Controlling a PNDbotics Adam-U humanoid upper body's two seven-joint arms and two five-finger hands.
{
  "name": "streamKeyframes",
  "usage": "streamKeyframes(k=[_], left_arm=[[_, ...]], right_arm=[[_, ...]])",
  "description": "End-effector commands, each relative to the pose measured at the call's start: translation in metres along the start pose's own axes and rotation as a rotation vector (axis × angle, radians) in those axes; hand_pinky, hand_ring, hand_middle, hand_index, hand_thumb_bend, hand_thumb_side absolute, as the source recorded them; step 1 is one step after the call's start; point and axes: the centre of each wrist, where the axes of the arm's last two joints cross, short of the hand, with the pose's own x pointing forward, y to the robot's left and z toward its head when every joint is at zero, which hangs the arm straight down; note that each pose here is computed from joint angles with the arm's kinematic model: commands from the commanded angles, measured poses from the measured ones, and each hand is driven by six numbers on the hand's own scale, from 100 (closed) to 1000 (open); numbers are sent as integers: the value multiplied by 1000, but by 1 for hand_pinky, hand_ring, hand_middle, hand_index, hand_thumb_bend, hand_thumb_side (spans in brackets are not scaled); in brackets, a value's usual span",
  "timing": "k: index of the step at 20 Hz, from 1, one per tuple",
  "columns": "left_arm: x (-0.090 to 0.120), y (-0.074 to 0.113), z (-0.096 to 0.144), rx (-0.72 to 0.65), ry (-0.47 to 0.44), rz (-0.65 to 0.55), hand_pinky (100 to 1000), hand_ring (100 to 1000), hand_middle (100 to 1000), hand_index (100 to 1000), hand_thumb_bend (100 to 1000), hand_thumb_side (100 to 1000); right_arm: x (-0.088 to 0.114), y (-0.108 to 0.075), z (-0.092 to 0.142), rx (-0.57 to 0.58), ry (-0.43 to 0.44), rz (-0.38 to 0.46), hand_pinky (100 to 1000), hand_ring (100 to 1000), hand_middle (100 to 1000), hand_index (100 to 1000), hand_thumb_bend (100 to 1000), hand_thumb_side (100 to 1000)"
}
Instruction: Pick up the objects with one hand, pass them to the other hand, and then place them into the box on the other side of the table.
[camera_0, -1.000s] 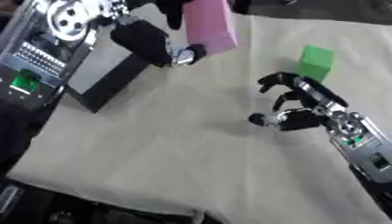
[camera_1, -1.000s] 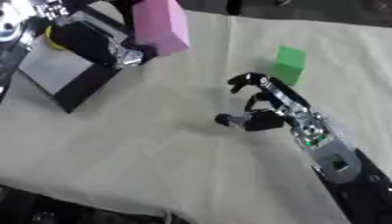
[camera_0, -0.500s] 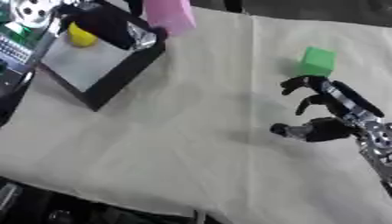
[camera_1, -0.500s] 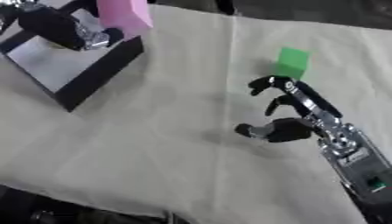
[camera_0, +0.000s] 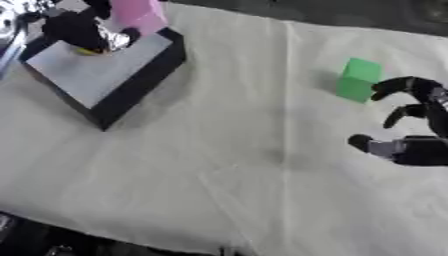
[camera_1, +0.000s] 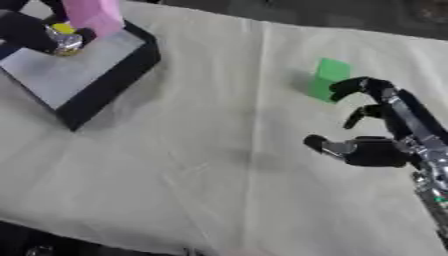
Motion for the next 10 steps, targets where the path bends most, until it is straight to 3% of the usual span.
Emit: streamKeyframes(k=[1,10], left_arm=[[-16,19,5,82,61,-36,797,567,424,365,100,167],[-56,19,8,152,205,-76,791,571,428,367,100,164]], right_arm=[[9,-16,-1,-89,-49,0,446,898,608,729,663,129],[10,-31,-2,-209,-98,-4,447,897,607,728,666,106]])
